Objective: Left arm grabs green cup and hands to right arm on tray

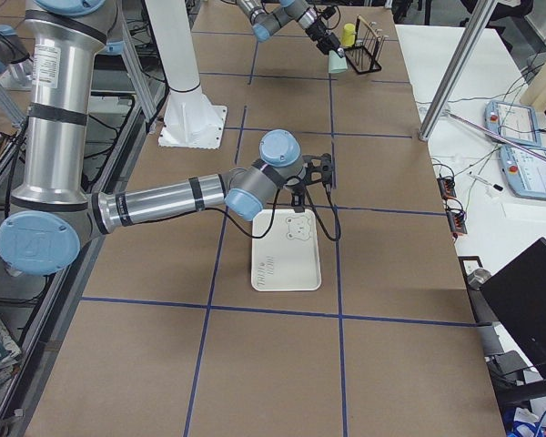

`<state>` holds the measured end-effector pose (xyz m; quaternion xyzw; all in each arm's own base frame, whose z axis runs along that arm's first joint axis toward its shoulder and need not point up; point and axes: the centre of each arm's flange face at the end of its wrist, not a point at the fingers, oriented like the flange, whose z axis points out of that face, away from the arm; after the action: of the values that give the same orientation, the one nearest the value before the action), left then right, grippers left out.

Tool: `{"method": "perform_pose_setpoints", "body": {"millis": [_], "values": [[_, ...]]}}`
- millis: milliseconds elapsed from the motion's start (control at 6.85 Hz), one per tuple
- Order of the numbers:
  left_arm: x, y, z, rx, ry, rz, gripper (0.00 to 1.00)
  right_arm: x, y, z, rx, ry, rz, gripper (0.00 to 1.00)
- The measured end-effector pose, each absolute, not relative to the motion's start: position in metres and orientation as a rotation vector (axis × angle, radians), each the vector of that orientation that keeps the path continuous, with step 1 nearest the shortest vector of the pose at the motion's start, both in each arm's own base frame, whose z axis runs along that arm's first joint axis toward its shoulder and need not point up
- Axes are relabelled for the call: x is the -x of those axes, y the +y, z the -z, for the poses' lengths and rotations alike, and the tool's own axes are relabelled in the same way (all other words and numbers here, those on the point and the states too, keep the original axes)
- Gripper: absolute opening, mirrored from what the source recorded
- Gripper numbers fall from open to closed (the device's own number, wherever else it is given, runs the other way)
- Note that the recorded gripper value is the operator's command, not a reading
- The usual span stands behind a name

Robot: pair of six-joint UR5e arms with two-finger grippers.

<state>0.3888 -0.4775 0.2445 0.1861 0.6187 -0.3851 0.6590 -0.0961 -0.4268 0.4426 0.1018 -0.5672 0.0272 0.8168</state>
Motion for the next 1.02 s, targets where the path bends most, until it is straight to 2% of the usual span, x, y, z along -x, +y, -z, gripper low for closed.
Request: {"method": "perform_pose_setpoints", "body": {"millis": [730, 1022], "values": [[-0.429, -0.393, -0.203, -0.207, 1.874, 0.768, 0.45, 0.154, -0.405, -0.329, -0.114, -1.591, -0.058, 1.00], [-0.427, -0.367, -0.195, -0.129, 2.024, 0.731, 0.45, 0.212, -0.375, -0.302, -0.094, -1.809, -0.111, 1.00]]}}
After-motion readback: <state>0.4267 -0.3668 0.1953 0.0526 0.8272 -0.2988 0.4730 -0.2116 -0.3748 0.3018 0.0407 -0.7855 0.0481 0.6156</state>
